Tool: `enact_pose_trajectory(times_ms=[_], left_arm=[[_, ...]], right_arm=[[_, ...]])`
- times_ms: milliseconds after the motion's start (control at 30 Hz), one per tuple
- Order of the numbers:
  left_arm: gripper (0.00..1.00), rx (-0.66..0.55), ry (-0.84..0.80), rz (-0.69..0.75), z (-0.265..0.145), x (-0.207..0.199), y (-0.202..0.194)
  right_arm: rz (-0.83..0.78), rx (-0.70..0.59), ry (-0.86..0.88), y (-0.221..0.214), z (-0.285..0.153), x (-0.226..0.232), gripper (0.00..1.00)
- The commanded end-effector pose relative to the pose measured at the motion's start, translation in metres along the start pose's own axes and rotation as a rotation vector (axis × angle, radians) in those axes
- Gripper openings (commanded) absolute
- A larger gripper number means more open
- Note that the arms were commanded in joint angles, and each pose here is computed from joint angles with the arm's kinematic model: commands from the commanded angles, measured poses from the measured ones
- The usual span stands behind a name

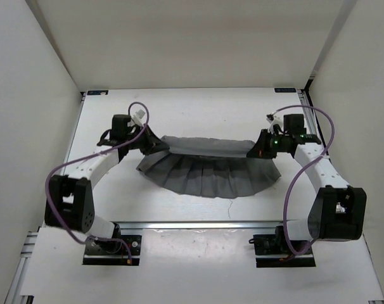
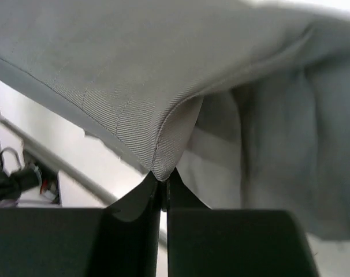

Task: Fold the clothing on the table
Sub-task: Fold the skirt

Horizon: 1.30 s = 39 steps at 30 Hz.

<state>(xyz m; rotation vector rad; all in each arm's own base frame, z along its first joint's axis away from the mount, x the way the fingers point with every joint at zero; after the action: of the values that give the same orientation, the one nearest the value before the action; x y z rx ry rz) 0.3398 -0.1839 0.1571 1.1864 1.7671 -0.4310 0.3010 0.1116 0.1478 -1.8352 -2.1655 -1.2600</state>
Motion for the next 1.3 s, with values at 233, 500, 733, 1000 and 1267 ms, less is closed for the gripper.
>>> enact_pose_trajectory(times_ms=[233,500,733,1000,1267], left_arm=[[0.0,0.051,0.207,-0.064,-0.024,0.072,-0.078],[0.0,0.117,0.359,-0.181,-0.035,0.127,-0.151],[0.99,0.035,0.3,-0.224,-0.05,0.126,-0.136],[0.93,-0.177,0.164,-0.051,-0.069,0.032,-0.056],[0.0,0.003,0.132,-0.038,-0.001,0.03,-0.067]], right_arm=[[0.204,0.344,-0.076,-0.112,-0.021,-0.012,0.0],[0.258,0.537,-0.151,-0.165,-0.025,-0.015,0.0],[0.289,0.586,-0.265,-0.171,-0.036,-0.016,0.63],[0.19,0.307,-0.31,-0.074,-0.046,0.009,0.0],[0.199,0.275,-0.016,-0.061,0.021,0.028,0.0]])
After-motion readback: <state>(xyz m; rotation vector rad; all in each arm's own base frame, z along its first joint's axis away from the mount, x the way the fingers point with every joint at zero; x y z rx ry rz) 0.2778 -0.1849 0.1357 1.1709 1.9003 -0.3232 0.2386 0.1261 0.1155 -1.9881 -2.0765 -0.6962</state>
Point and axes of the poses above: each gripper's point midway between its finger pads, its own z axis out along the fingers, its own x axis along the line the jaws close on, y = z × x, the point moved 1 cm from there along -z, back along the fingers, and after that the axes turned 8 degrees about -z, right-handed, at the moved point
